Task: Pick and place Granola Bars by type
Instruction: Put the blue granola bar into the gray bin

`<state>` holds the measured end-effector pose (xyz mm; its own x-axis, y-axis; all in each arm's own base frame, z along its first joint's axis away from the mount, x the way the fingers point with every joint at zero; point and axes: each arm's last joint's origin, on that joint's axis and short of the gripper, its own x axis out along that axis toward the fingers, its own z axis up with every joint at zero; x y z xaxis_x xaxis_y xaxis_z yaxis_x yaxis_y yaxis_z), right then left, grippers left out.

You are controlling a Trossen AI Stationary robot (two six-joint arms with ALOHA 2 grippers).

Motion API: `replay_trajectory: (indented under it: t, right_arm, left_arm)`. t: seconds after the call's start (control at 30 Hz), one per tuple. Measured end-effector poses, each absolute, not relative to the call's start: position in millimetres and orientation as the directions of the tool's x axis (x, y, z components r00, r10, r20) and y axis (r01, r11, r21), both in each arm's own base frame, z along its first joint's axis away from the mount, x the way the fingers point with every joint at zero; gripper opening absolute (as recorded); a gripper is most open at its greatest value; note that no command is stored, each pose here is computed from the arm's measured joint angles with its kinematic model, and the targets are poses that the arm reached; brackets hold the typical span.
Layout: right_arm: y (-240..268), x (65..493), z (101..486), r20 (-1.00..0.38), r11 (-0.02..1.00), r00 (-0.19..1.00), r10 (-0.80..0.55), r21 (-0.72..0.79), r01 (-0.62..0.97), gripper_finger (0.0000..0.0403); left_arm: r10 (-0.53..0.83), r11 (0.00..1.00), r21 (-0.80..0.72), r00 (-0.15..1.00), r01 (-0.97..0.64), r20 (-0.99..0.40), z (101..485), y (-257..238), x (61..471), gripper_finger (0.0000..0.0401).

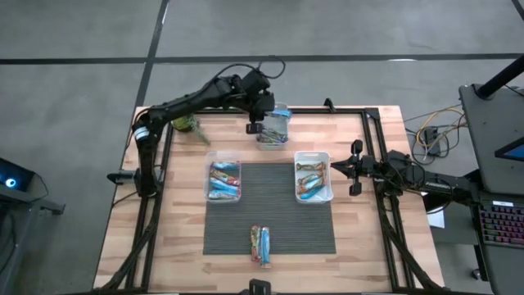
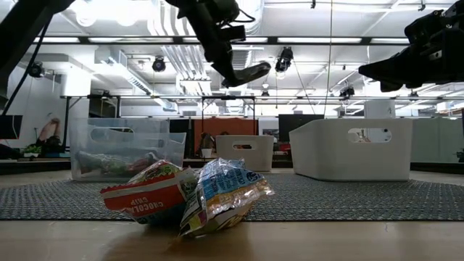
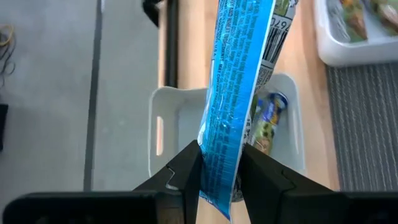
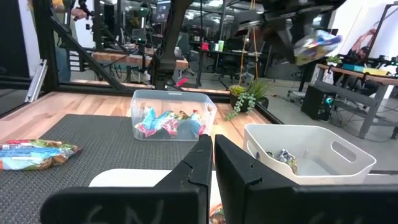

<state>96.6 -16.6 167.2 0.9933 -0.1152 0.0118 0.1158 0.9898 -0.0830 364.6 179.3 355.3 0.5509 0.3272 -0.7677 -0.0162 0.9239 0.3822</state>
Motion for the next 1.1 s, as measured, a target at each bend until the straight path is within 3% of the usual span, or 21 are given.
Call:
replay_trajectory:
  t: [0.33, 1.1]
  right_arm:
    - [-16.5, 96.6, 167.3, 0.012, 0.99, 0.993, -0.115, -0.087, 0.115, 0.0009]
    - [-16.5, 96.6, 167.3, 0.012, 0.99, 0.993, -0.115, -0.084, 0.116, 0.0009]
  left_arm:
    - [0.334, 0.941, 0.305, 0.544, -0.147, -0.769, 326.4, 198.3, 385.5, 0.0083]
    - [0.235, 0.952, 0.128, 0.394, -0.279, -0.888, 256.1, 222.3, 403.9, 0.0083]
